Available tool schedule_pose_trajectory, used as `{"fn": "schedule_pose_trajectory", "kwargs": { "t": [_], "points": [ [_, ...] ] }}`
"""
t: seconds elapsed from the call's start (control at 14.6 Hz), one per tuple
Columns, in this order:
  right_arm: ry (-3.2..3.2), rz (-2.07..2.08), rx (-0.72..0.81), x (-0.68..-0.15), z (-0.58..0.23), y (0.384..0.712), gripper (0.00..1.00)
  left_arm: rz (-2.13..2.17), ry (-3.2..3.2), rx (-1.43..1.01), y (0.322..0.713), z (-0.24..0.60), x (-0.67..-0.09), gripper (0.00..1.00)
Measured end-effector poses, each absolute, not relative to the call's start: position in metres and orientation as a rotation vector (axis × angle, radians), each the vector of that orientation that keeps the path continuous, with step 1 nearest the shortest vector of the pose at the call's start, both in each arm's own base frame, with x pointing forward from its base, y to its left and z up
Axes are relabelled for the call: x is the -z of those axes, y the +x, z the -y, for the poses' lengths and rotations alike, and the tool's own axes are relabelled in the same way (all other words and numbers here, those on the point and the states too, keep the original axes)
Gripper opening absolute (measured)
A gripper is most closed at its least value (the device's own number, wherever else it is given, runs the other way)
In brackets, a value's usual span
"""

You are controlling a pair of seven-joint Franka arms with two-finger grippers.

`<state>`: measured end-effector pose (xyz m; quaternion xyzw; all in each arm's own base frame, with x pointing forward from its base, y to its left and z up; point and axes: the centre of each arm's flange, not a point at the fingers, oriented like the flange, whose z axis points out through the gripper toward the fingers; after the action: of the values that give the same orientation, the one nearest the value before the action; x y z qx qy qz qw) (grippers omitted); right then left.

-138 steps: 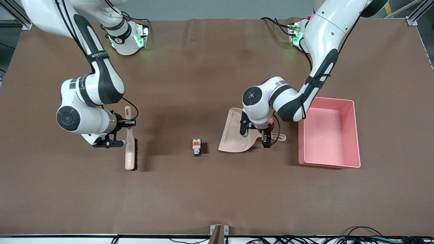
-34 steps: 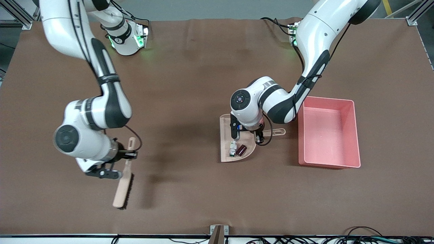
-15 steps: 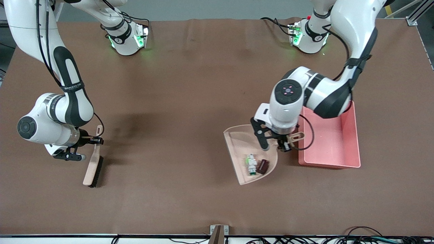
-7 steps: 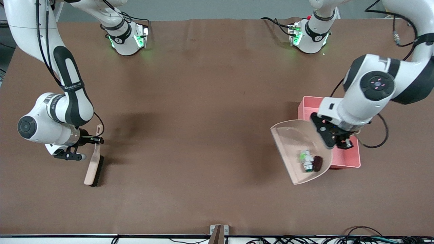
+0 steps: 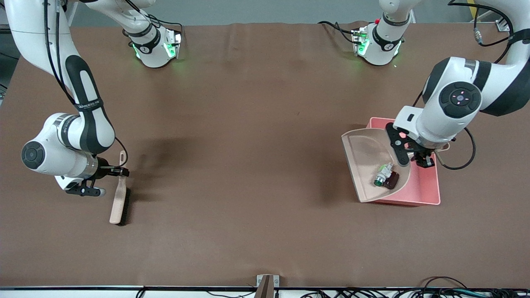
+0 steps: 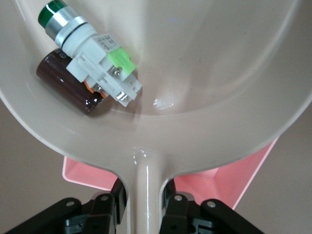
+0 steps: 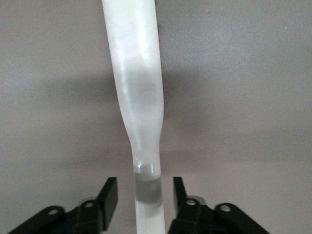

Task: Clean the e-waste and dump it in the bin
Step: 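Lift the dustpan to the bin while the right gripper returns the brush, then release the brush on the table and raise the right gripper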

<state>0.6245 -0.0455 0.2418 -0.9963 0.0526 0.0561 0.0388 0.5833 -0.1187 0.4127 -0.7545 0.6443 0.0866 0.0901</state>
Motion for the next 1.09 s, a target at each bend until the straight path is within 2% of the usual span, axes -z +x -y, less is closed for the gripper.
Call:
{"fn": "schedule_pose_trajectory", "kwargs": {
  "t": [0.14, 0.21, 0.27, 0.41, 0.48, 0.55, 0.68, 0.89, 1.09],
  "points": [
    [-3.057, -0.155, -0.147, -0.248, 0.044, 0.629, 0.61, -1.942, -2.2, -0.302, 0.576, 0.103, -0.412, 0.34],
    [-3.058, -0.151, -0.127, -0.254, 0.043, 0.633, 0.67, -1.941, -2.187, -0.323, 0.573, 0.087, -0.415, 0.34],
    [-3.058, -0.148, -0.107, -0.26, 0.043, 0.637, 0.67, -1.931, -2.182, -0.342, 0.57, 0.069, -0.418, 0.34],
    [-3.06, -0.136, -0.069, -0.271, 0.04, 0.644, 0.79, -1.898, -2.186, -0.357, 0.567, 0.033, -0.425, 0.34],
    [-3.062, -0.125, -0.053, -0.279, 0.038, 0.647, 0.79, -1.881, -2.194, -0.353, 0.567, 0.019, -0.427, 0.34],
    [-3.067, -0.103, -0.051, -0.29, 0.035, 0.65, 0.83, -1.865, -2.204, -0.346, 0.567, 0.008, -0.428, 0.34],
    [-3.066, -0.059, -0.075, -0.325, 0.027, 0.657, 0.99, -1.833, -2.23, -0.332, 0.568, -0.013, -0.427, 0.34],
    [-3.077, 0.0, -0.028, -0.394, 0.019, 0.664, 1.0, -1.793, -2.26, -0.35, 0.566, -0.048, -0.426, 0.34],
    [-3.084, 0.042, 0.053, -0.452, 0.012, 0.656, 1.0, -1.791, -2.254, -0.374, 0.562, -0.073, -0.421, 0.34]
  ]
}}
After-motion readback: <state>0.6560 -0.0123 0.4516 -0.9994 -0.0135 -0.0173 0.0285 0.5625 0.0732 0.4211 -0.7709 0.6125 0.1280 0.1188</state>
